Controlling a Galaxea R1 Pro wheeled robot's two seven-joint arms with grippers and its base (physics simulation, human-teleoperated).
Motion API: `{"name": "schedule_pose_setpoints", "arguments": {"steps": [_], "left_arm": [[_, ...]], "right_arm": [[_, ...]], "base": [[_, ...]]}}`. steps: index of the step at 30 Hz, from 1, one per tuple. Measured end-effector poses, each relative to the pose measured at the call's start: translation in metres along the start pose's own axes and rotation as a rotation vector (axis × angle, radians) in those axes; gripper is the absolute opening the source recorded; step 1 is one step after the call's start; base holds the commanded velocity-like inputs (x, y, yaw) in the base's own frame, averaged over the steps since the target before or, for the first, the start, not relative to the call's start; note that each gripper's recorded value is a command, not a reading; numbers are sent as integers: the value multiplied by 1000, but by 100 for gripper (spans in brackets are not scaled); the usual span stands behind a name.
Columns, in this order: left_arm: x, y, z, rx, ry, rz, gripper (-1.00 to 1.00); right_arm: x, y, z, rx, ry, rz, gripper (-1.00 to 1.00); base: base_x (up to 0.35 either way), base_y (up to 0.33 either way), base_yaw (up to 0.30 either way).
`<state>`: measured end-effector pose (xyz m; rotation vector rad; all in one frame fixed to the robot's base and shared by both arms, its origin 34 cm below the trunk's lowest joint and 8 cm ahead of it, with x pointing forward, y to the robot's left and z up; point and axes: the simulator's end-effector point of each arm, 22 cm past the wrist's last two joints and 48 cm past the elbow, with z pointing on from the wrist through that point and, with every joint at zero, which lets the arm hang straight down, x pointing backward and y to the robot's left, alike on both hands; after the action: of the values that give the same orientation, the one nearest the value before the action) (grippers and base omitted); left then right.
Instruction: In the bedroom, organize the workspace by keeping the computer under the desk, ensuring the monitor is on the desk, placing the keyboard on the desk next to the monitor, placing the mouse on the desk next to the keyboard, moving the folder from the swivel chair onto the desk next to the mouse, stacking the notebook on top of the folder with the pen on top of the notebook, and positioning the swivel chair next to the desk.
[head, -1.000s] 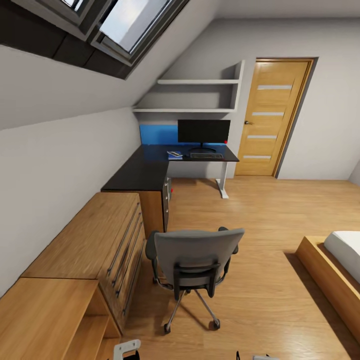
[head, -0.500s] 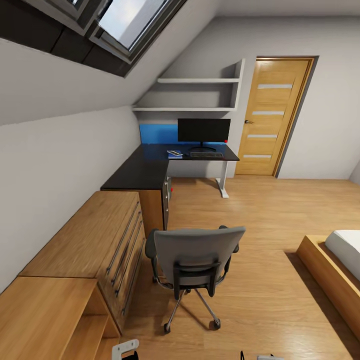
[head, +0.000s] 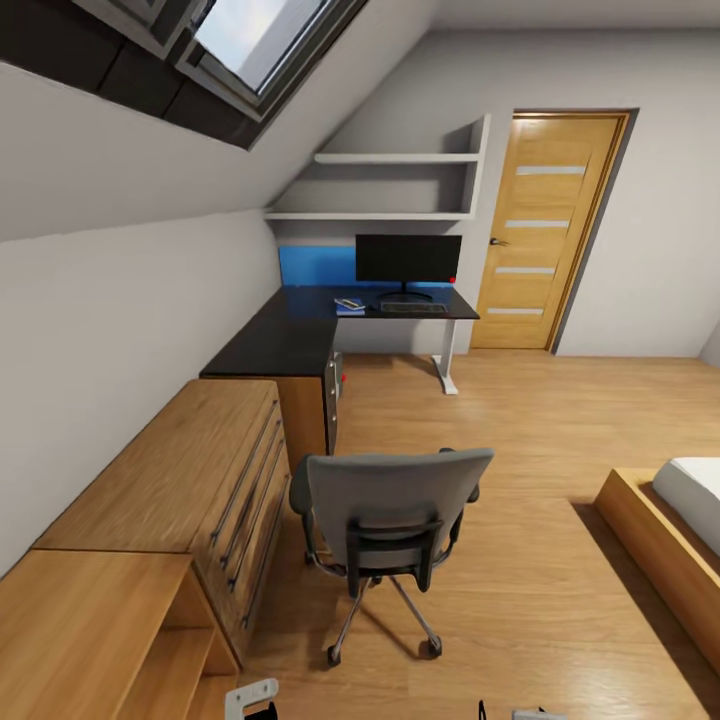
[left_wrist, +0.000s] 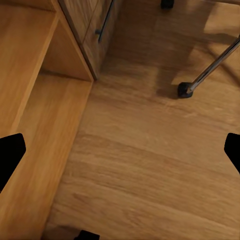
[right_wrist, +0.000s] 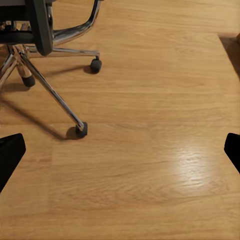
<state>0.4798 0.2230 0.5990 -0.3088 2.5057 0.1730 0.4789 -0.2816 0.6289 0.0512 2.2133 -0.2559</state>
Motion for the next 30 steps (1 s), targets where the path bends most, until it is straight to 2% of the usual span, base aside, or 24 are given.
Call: {"name": "schedule_pose_setpoints", "arguments": {"steps": [20,22,24,25,30], "left_arm": [[18,-8,22,11,16,0,100],[24,-8,24,12,35,8,100],[40,-8,26,13,99,33,100],[51,-7,26,13,151,53,100],[60,-9,31,16,170,63,100]], "right_arm": [[21,5,18,-3,5,-5,100],[23,5,20,-2,5,-5,100],[25,4,22,0,5,-5,100],[27,4,23,1,5,-5,100],[33,8,27,-4,6,-7,100]], "base": [[0,0,0],[0,0,0],[0,0,0],[0,0,0],[0,0,0]]}}
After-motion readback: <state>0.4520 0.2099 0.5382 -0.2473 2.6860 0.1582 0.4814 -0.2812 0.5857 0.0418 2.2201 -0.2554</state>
